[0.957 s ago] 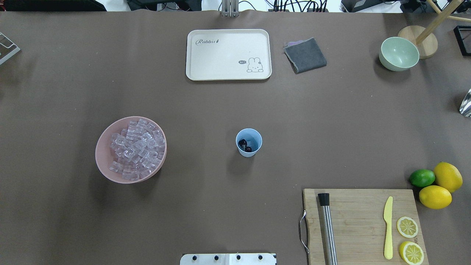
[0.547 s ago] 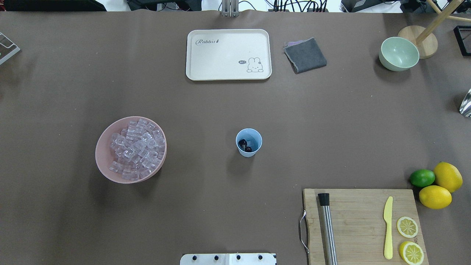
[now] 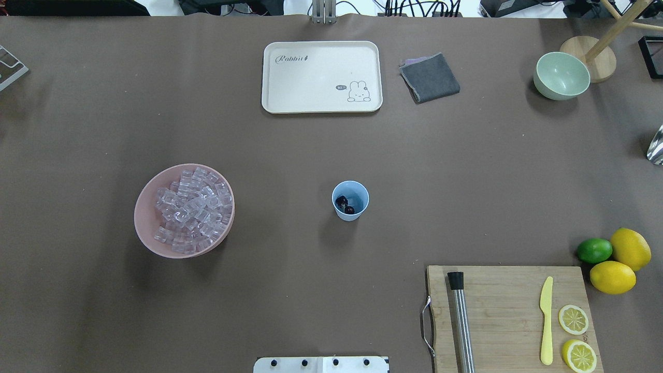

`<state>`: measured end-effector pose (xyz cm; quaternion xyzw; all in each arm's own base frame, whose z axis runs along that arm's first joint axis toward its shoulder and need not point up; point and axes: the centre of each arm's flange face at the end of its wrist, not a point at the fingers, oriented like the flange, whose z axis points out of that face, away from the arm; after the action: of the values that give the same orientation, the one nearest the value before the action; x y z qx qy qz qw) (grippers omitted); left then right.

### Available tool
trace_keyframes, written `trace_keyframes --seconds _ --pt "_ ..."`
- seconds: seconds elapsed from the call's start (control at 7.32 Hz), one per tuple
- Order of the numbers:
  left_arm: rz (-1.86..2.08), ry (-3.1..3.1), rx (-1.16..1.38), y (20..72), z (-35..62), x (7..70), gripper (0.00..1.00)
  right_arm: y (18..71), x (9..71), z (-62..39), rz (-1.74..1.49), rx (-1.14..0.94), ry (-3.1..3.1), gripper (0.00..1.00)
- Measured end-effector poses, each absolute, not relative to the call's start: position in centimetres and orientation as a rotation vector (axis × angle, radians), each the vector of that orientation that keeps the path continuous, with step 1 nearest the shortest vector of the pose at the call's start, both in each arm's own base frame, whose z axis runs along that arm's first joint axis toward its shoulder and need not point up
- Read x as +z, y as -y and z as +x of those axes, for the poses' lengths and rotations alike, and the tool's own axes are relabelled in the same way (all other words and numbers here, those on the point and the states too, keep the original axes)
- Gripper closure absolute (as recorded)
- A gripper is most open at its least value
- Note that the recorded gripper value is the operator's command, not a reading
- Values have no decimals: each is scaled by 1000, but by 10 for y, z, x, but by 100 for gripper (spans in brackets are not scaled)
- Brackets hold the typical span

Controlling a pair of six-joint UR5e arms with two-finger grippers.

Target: Put ice and cherries in cup

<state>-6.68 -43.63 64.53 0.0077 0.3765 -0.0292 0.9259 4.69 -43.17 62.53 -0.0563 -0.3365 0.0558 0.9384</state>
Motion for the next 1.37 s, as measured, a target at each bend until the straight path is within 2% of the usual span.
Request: trace_keyframes --seconds 1.37 --pt "17 -772 -53 439 -64 644 2 432 621 47 -106 108 689 0"
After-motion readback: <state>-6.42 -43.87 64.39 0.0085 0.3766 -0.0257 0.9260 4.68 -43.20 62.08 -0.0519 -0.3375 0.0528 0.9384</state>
